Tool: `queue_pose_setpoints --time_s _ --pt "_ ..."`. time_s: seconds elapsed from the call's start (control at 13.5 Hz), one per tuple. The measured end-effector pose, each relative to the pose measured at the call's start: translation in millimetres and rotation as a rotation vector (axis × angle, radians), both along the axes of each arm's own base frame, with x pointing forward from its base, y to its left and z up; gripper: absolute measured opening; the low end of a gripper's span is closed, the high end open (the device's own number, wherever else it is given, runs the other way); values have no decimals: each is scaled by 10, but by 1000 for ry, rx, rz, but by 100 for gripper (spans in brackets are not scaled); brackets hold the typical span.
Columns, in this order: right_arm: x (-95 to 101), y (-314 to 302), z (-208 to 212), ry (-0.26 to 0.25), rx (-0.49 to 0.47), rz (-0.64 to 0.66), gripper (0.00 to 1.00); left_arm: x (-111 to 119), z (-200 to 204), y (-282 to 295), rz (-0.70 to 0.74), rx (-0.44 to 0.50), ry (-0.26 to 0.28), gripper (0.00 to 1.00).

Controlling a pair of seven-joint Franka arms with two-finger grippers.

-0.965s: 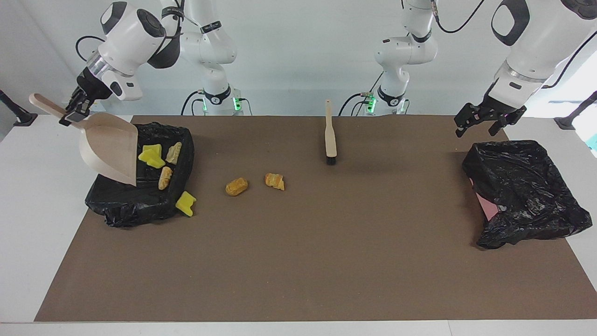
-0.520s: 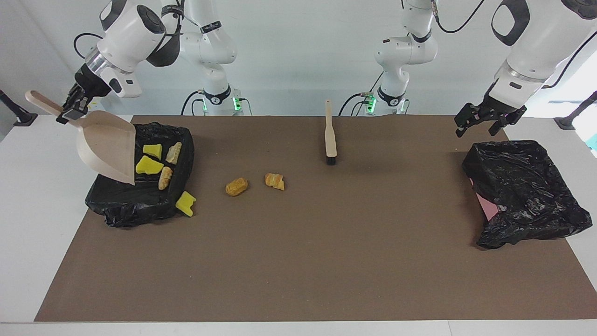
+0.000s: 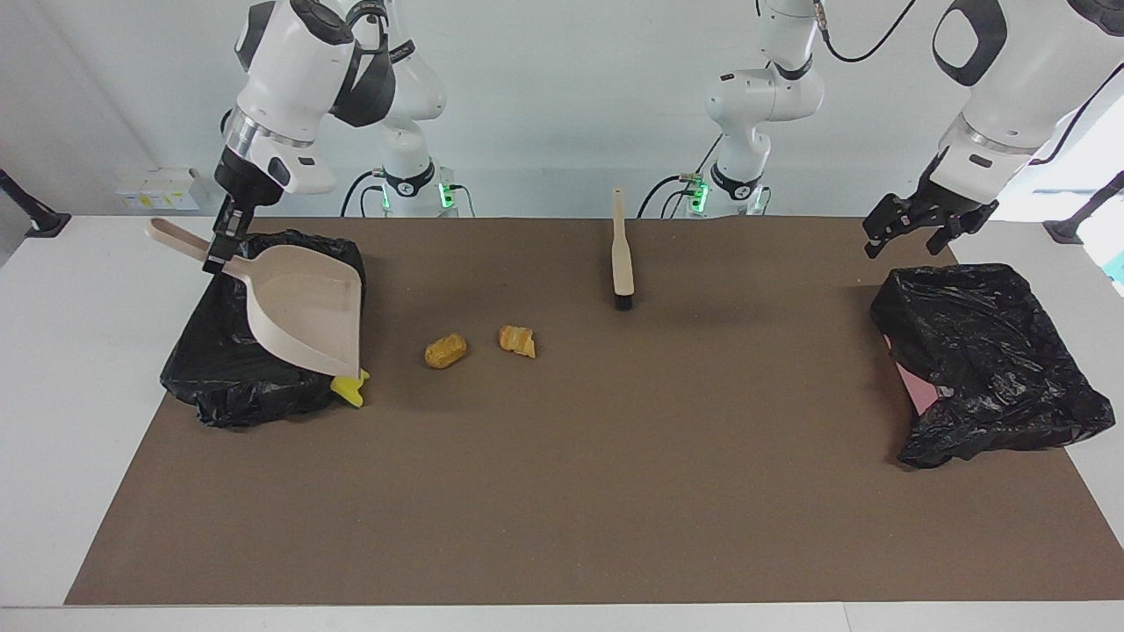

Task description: Sweep and dump trash in bin

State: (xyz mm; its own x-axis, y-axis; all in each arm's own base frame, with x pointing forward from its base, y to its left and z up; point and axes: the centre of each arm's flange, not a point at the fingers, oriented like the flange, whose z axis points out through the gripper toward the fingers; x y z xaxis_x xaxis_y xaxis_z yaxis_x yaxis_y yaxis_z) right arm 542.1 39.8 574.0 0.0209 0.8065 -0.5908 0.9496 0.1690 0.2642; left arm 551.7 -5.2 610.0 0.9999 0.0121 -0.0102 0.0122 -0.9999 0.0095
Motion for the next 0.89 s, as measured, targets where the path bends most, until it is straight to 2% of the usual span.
queue_pose_setpoints --time_s 0.37,0.59,0.89 --pt "413 1377 -419 -49 148 -263 31 0 0 0 0 0 0 100" --pt "662 2047 -648 -109 271 -447 31 0 0 0 0 0 0 100" --pt "723 2888 -924 -174 481 -779 31 0 0 0 0 0 0 100"
